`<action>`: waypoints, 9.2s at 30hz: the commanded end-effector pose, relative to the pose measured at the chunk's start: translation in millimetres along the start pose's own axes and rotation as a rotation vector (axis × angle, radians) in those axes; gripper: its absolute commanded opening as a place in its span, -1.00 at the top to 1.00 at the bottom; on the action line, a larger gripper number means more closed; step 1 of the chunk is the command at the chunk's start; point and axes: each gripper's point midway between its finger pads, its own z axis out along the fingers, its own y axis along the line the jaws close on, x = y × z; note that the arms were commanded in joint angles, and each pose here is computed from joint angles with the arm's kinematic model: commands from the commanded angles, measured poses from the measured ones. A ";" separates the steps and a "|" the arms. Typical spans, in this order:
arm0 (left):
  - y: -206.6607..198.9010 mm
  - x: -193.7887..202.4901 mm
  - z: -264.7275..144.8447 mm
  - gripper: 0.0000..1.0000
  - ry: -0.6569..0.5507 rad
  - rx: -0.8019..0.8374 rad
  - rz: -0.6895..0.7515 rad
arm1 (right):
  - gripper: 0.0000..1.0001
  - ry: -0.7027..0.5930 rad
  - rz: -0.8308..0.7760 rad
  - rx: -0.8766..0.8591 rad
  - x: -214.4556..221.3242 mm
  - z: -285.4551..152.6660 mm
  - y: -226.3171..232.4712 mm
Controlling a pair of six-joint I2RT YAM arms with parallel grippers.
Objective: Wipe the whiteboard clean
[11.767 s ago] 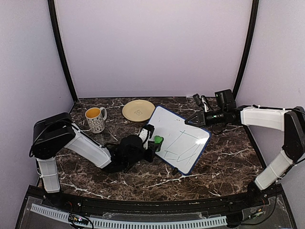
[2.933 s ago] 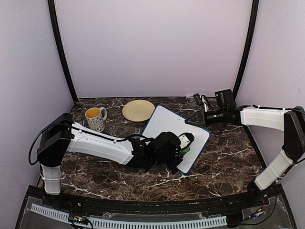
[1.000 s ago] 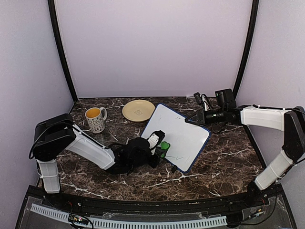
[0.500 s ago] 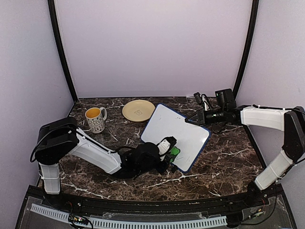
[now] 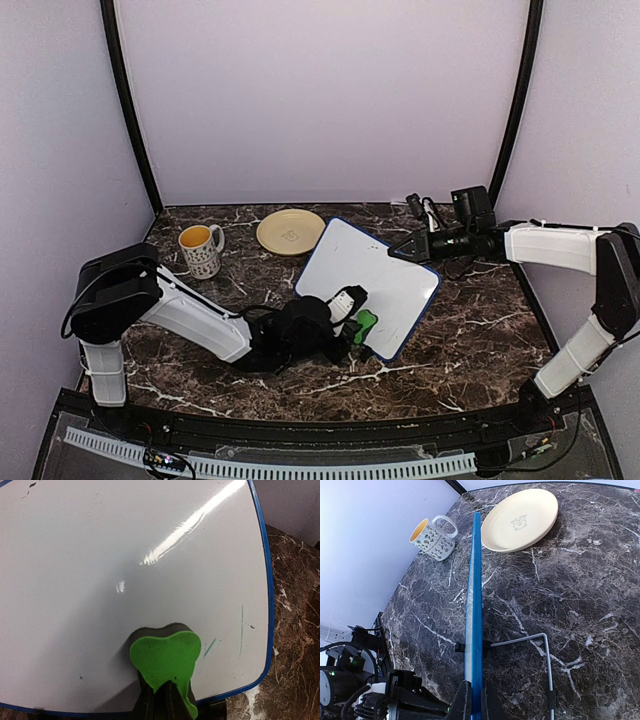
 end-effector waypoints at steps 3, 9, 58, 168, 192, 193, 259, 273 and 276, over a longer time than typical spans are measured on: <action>72.6 35.1 -11.1 1.00 0.108 -0.148 -0.050 | 1.00 0.088 0.040 -0.002 26.0 10.8 -1.3; 83.8 38.2 -12.4 1.00 0.108 -0.165 -0.048 | 1.00 0.090 0.039 0.000 26.9 10.8 -1.8; -8.9 -60.4 22.3 1.00 0.053 -0.151 0.159 | 1.00 0.080 0.050 0.003 27.1 10.9 -3.0; 119.7 -97.0 -17.6 0.13 0.064 -0.034 -0.130 | 1.00 0.090 -0.004 -0.056 24.4 13.7 5.1; 89.2 -92.7 3.3 -0.15 0.087 0.053 -0.210 | 1.00 0.086 -0.004 -0.056 23.6 13.2 5.8; 89.7 -89.9 5.7 -0.12 0.095 0.050 -0.214 | 1.00 0.088 -0.002 -0.055 24.3 13.2 5.5; 104.8 -90.9 12.3 -0.20 0.102 -0.157 -0.421 | 1.00 0.080 -0.012 -0.059 22.0 10.8 8.7; 131.2 -89.8 11.1 0.48 0.102 -0.228 -0.397 | 1.00 0.083 -0.013 -0.057 22.8 10.6 8.3; 159.0 -89.5 13.8 0.63 0.109 -0.249 -0.405 | 1.00 0.083 -0.016 -0.057 23.2 9.9 8.8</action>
